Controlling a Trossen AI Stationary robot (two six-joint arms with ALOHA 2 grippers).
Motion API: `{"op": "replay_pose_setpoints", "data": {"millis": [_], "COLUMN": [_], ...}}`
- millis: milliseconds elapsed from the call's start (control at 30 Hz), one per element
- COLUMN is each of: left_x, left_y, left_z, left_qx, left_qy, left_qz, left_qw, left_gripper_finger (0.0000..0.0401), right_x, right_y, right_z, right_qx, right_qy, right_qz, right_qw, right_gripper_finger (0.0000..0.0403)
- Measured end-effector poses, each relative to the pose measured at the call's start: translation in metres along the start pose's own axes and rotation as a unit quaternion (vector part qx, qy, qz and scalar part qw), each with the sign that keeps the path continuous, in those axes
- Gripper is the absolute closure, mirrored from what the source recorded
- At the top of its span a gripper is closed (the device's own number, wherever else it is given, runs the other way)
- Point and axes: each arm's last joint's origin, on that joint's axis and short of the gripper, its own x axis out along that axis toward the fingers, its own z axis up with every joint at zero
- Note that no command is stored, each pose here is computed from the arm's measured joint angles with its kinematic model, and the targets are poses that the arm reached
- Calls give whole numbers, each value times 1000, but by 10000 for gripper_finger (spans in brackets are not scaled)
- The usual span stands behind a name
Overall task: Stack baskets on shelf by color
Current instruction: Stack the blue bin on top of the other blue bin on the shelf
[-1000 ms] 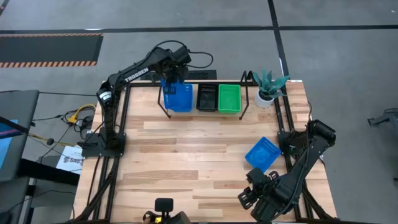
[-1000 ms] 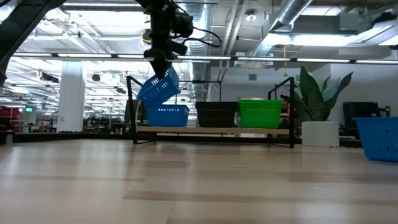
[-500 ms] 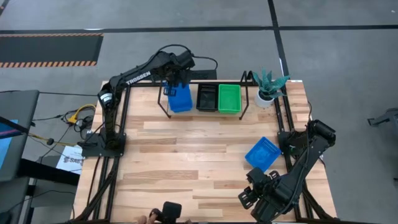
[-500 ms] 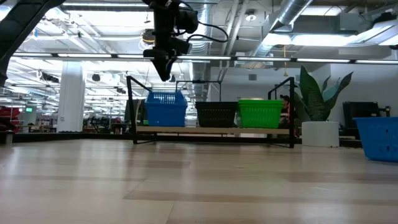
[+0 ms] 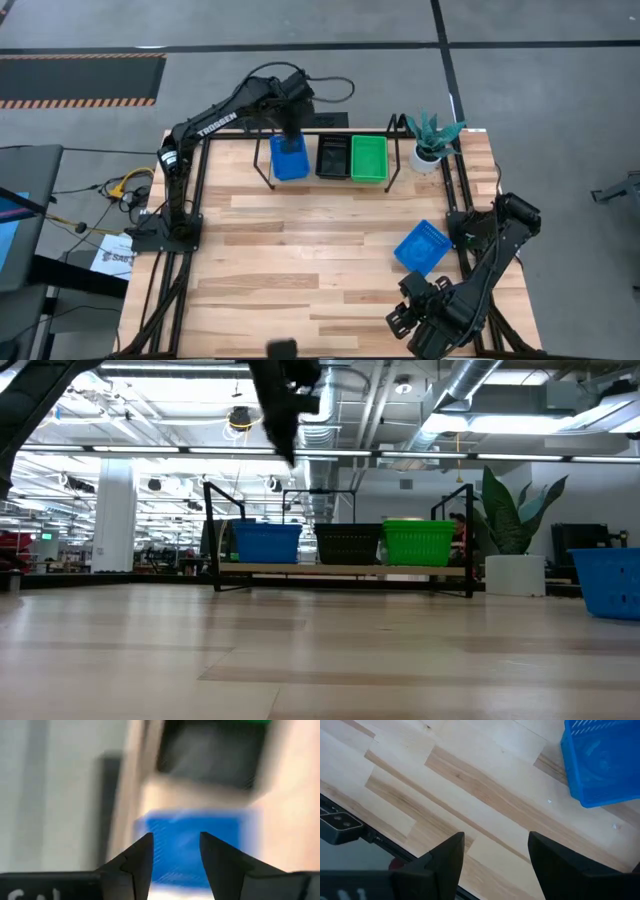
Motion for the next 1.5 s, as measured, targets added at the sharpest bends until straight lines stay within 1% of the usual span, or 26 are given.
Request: {"op": "replay_pose_setpoints", "data": {"millis": [33,67,133,167,233,267,333,400,467,567,667,733,767,833,900,933,1033,1133,1200,1300,1400,1500], "left_x": [-4,-7,-12,-15,-19,-21,-23,-26,-29,-35,-46,-54,-59,-70,-82,-90,-108,-127,-139,-153,-163,-170], "left_y": [-2,-5,-12,-18,-31,-38,-54,-70,-86,-110,-131,-144,-148,-157,-164,-167,-175,-179,-180,-178,-176,-175], "left_z": [4,7,14,18,25,28,33,37,40,41,41,39,37,32,27,24,15,5,-1,-12,-19,-22], "left_qx": [-31,-53,-81,-86,-76,-69,-51,-35,-26,-7,13,23,28,36,38,38,37,34,29,15,-4,-16], "left_qy": [-37,-72,-121,-139,-159,-160,-157,-149,-141,-124,-114,-108,-104,-101,-96,-101,-106,-120,-132,-139,-153,-165], "left_qz": [-50,-108,-210,-252,-304,-317,-329,-341,-354,-369,-367,-357,-349,-335,-317,-307,-285,-265,-246,-204,-174,-154], "left_qw": [998,990,967,954,936,932,930,927,924,921,923,928,931,936,943,946,952,956,960,969,973,974], "left_gripper_finger": [257,261,266,269,273,274,278,280,282,283,283,283,283,283,283,283,283,283,283,283,283,283], "right_x": [-1,-1,-2,-2,1,5,17,31,46,70,91,103,111,125,136,141,152,156,155,145,131,109], "right_y": [-1,-2,-7,-10,-17,-20,-23,-30,-34,-43,-52,-57,-58,-58,-54,-49,-30,-11,1,19,32,45], "right_z": [-2,-2,-4,-5,-5,-5,0,10,21,40,61,73,78,86,90,93,99,109,119,136,155,172], "right_qx": [3,9,25,34,52,64,90,112,133,134,136,129,123,108,97,93,78,41,15,-29,-82,-136], "right_qy": [0,0,7,12,7,-2,-12,-23,-18,-15,-11,0,9,30,52,61,72,69,58,29,-3,-33], "right_qz": [-1,-6,-27,-45,-87,-106,-127,-160,-195,-253,-297,-311,-309,-285,-243,-213,-98,5,65,140,184,213], "right_qw": [1000,1000,999,998,995,992,988,981,972,958,945,942,943,952,964,971,989,997,996,989,979,967], "right_gripper_finger": [158,158,158,158,158,158,158,159,161,169,177,181,183,188,192,194,200,205,208,213,216,218]}}
